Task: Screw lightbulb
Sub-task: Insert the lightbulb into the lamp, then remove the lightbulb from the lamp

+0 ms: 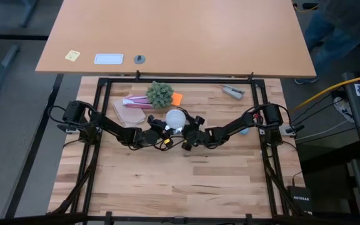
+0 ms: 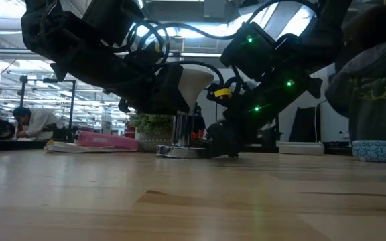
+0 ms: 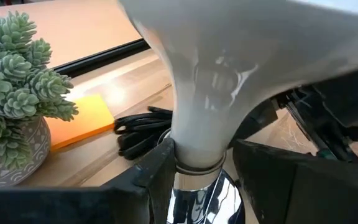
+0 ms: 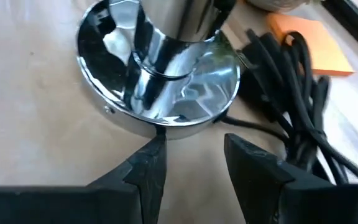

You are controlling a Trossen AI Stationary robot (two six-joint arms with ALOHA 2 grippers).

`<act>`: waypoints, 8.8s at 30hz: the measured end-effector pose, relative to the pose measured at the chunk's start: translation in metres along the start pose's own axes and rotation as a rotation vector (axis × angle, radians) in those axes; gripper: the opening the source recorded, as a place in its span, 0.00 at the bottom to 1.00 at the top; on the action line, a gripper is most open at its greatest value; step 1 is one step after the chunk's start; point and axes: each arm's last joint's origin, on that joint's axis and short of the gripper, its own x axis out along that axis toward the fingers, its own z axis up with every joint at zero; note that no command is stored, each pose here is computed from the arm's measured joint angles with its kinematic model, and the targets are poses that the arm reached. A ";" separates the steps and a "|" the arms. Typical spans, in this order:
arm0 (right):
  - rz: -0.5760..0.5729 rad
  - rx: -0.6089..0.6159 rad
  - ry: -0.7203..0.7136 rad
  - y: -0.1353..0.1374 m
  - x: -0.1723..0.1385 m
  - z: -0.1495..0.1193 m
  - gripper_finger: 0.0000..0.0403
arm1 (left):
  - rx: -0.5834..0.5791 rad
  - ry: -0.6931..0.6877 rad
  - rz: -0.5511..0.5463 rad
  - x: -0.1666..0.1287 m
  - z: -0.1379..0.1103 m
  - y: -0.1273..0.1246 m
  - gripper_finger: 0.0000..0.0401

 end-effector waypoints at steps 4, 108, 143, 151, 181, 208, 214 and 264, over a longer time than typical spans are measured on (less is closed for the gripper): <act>-0.030 -0.004 -0.003 -0.001 0.000 0.000 0.42 | 0.001 0.002 -0.003 0.000 0.000 0.000 0.37; 0.647 0.159 -0.483 -0.041 -0.269 0.080 0.42 | 0.157 -0.397 -0.381 -0.175 0.107 -0.024 0.37; 0.415 0.496 -0.464 -0.022 -0.149 -0.040 0.42 | -0.137 -0.184 0.036 -0.140 -0.057 0.049 0.37; 0.454 0.462 -0.394 -0.017 -0.115 -0.038 0.42 | -0.099 -0.121 -0.060 -0.119 -0.067 0.040 0.37; 0.661 0.299 -0.453 -0.018 -0.110 -0.031 0.42 | 0.051 -0.215 -0.487 -0.016 -0.026 0.069 0.30; 0.643 0.285 -0.422 -0.018 -0.108 -0.034 0.42 | 0.078 -0.112 -0.433 0.014 -0.020 0.060 0.39; 0.643 0.285 -0.422 -0.018 -0.108 -0.034 0.42 | 0.144 -0.117 -0.443 0.022 -0.013 0.047 0.55; 0.115 0.407 -0.199 -0.088 -0.044 -0.001 0.42 | 0.143 -0.161 -0.448 0.029 -0.001 0.038 0.40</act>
